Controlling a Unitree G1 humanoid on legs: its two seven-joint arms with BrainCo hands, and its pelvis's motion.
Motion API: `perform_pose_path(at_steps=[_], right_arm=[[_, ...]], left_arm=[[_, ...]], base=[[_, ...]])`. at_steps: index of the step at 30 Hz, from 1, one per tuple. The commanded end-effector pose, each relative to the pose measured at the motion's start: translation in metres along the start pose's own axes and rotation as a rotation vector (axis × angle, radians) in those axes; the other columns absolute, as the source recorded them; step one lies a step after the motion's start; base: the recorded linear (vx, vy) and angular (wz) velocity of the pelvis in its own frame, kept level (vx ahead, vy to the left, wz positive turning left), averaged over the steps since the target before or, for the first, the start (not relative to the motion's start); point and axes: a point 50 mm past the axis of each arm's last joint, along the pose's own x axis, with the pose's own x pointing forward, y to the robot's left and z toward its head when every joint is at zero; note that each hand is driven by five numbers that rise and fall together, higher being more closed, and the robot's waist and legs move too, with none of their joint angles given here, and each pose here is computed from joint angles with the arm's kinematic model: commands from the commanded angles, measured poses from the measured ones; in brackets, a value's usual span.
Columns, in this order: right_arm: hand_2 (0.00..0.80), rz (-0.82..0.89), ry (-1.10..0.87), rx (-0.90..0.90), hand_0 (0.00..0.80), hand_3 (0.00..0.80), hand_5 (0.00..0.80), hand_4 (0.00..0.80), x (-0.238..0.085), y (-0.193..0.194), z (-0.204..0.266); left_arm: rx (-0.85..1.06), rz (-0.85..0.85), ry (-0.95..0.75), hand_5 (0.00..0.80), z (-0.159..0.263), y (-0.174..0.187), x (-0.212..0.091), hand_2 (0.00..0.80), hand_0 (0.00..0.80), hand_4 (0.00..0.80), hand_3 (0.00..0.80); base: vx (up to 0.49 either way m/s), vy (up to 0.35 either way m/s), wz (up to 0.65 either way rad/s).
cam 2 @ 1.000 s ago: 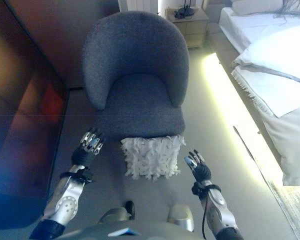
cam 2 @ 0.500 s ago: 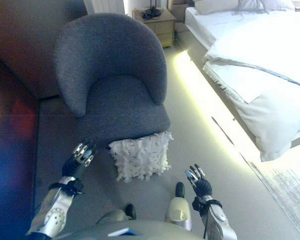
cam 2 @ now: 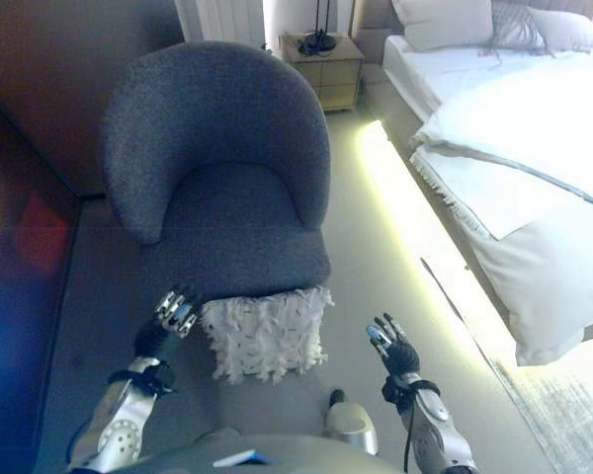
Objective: Pick up the cushion and take it to the sofa
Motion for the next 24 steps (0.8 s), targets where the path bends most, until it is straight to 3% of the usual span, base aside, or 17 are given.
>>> perform_pose_path(at_steps=[1, 14, 20, 24], right_arm=[[0.0, 0.022, -0.086, -0.07, 0.0, 0.0, 0.0, 0.0, -0.001, -0.006, 0.024], [0.0, 0.045, -0.108, -0.067, 0.0, 0.0, 0.0, 0.0, -0.008, -0.008, 0.025], [0.0, 0.013, -0.103, -0.054, 0.0, 0.0, 0.0, 0.0, -0.014, -0.014, 0.02], [0.0, -0.027, -0.146, -0.02, 0.0, 0.0, 0.0, 0.0, -0.008, -0.007, 0.024]], left_arm=[[-0.045, -0.049, -0.087, 0.0, 0.017, -0.016, 0.007, 0.0, 0.0, 0.0, 0.0], [-0.065, -0.061, -0.081, 0.0, 0.008, -0.013, -0.004, 0.0, 0.0, 0.0, 0.0], [-0.059, -0.095, -0.076, 0.0, 0.007, -0.014, -0.004, 0.0, 0.0, 0.0, 0.0], [0.024, -0.152, -0.058, 0.0, 0.012, -0.021, 0.005, 0.0, 0.0, 0.0, 0.0]], base=[[0.197, -0.163, 0.02], [0.192, 0.08, 0.22], [0.193, 0.179, -0.47], [0.195, 0.262, 0.08]])
